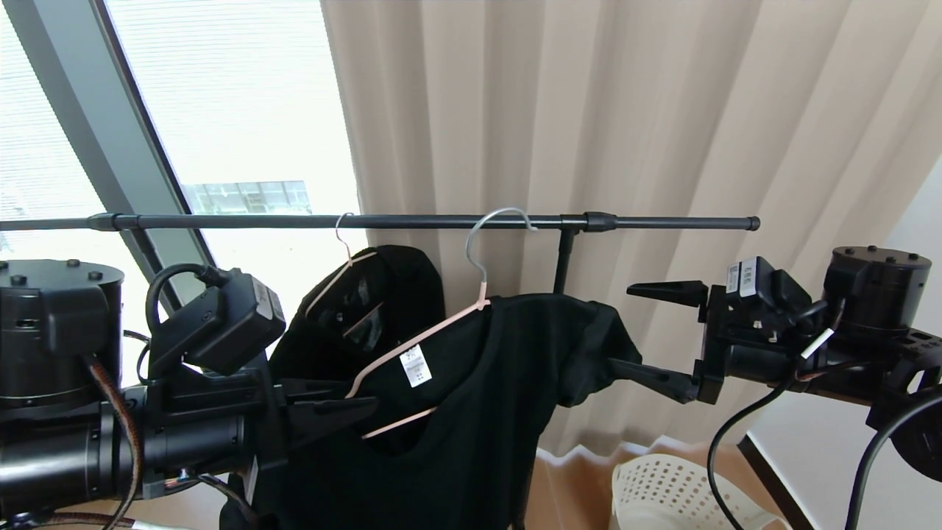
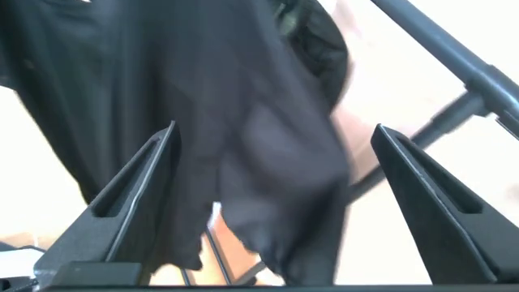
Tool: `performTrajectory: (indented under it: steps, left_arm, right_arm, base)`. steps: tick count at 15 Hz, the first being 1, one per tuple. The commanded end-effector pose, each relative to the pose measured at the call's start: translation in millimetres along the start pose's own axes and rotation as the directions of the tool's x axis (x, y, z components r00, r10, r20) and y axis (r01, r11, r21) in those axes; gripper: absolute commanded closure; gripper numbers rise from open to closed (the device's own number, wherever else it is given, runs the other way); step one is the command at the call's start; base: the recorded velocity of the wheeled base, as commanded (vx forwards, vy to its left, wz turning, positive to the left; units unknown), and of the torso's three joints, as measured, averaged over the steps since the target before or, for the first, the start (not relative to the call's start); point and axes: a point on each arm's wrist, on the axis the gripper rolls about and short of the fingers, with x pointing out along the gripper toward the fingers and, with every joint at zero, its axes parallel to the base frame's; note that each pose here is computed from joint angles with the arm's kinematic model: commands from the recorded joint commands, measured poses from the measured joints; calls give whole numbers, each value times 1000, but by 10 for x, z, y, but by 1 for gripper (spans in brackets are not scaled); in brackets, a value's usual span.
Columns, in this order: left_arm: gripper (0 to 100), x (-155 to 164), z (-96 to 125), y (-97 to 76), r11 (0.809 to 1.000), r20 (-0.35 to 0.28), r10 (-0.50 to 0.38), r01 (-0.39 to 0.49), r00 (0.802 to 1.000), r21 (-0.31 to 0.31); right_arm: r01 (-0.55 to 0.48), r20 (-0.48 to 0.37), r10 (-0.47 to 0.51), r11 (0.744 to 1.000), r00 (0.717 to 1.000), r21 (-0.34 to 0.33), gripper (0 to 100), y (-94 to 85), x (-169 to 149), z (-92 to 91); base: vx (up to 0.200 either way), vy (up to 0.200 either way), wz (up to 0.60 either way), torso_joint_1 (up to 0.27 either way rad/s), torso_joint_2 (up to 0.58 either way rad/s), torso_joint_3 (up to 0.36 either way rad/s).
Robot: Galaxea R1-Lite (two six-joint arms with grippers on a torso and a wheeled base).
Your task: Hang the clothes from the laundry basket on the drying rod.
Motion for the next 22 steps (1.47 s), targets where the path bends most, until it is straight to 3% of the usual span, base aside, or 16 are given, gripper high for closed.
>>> performTrajectory:
  steps: [1, 6, 11, 12, 22]
  left_arm:
    - [100, -76, 22, -36, 1000, 23, 6, -6, 1000, 13]
    - [100, -131, 40, -59, 1000, 40, 11, -12, 999, 20]
    - [100, -171, 16, -88, 1000, 42, 12, -13, 999, 22]
    - [100, -170, 6, -91, 1000, 38, 11, -12, 999, 20]
    - [100, -217, -59, -134, 1000, 32, 10, -11, 999, 16]
  right_arm:
    - [7, -27, -7, 1000, 1000, 26, 0, -67, 36, -124]
    - [-7, -68, 8, 1000, 998, 7, 0, -111, 126, -327]
    - [11, -81, -10, 1000, 997, 7, 0, -197, 138, -401]
    - [11, -82, -11, 1000, 997, 7, 100, -200, 137, -407]
    - [88, -87, -87, 996, 992, 3, 100, -426, 16, -446]
  base:
    - [0, 0, 0, 0, 0, 0]
    - [0, 0, 0, 0, 0, 0]
    - [0, 0, 0, 0, 0, 0]
    - [0, 0, 0, 0, 0, 0]
    - [0, 0, 0, 0, 0, 0]
